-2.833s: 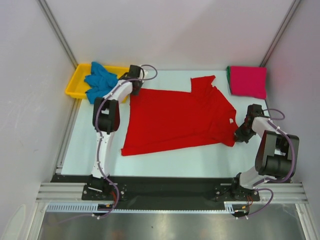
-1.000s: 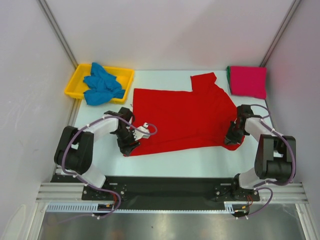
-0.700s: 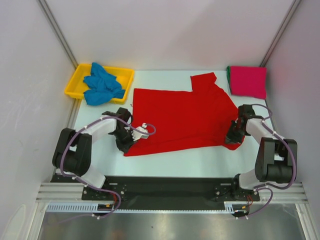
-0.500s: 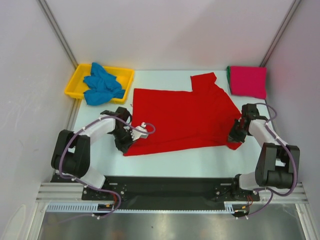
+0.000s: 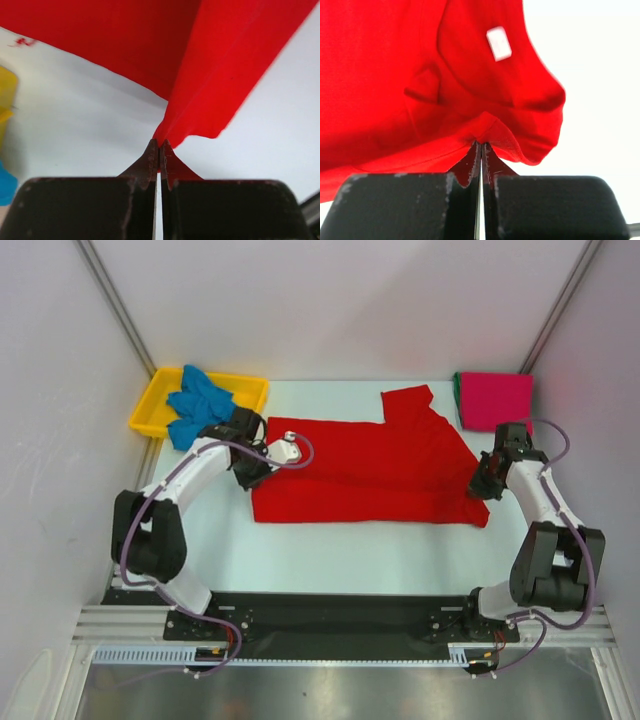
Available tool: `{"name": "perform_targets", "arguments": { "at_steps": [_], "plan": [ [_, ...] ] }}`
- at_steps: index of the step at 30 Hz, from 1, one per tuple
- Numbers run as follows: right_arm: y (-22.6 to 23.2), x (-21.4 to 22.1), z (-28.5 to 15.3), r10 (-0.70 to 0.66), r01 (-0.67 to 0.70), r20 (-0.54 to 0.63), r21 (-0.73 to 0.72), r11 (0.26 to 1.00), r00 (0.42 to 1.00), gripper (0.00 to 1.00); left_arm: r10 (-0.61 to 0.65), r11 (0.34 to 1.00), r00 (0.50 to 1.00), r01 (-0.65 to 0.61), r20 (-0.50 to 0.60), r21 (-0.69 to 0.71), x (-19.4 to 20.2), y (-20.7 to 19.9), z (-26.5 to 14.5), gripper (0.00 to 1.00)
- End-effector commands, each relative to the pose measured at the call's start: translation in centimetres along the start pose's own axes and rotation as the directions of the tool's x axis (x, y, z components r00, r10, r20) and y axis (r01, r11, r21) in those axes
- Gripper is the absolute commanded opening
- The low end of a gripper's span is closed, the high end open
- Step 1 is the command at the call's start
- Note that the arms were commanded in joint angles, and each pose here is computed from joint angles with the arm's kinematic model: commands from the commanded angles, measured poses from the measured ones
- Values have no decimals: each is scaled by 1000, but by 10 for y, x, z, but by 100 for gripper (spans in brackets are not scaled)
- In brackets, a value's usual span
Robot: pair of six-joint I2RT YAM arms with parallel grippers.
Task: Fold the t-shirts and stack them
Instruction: Fold the tshirt
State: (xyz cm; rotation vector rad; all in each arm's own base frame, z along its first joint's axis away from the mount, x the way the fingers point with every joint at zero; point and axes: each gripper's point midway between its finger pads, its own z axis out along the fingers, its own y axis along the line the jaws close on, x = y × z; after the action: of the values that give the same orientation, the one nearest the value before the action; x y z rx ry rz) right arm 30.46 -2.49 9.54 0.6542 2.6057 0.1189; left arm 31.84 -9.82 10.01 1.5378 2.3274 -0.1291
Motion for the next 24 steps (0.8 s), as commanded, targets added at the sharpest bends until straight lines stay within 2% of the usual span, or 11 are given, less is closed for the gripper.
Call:
{"name": "perform_targets", "arguments": {
  "at_steps": [1,8,20,24],
  "plan": [
    [-5,-36,5,-18,14,78,59,998,997,0,-23,995,1000,23,2,-93,-14,37,9,0],
    [0,-59,31,-58,53,64,76,996,996,0,-50,988,999,50,5,-146,-33,72,29,0],
    [14,-77,65,-143,140,25,91,986,989,0,-53,970,996,36,-67,-240,-29,102,60,1],
    [13,-84,72,-149,146,25,107,984,988,0,-68,953,996,48,-57,-300,-33,115,63,1]
  ]
}}
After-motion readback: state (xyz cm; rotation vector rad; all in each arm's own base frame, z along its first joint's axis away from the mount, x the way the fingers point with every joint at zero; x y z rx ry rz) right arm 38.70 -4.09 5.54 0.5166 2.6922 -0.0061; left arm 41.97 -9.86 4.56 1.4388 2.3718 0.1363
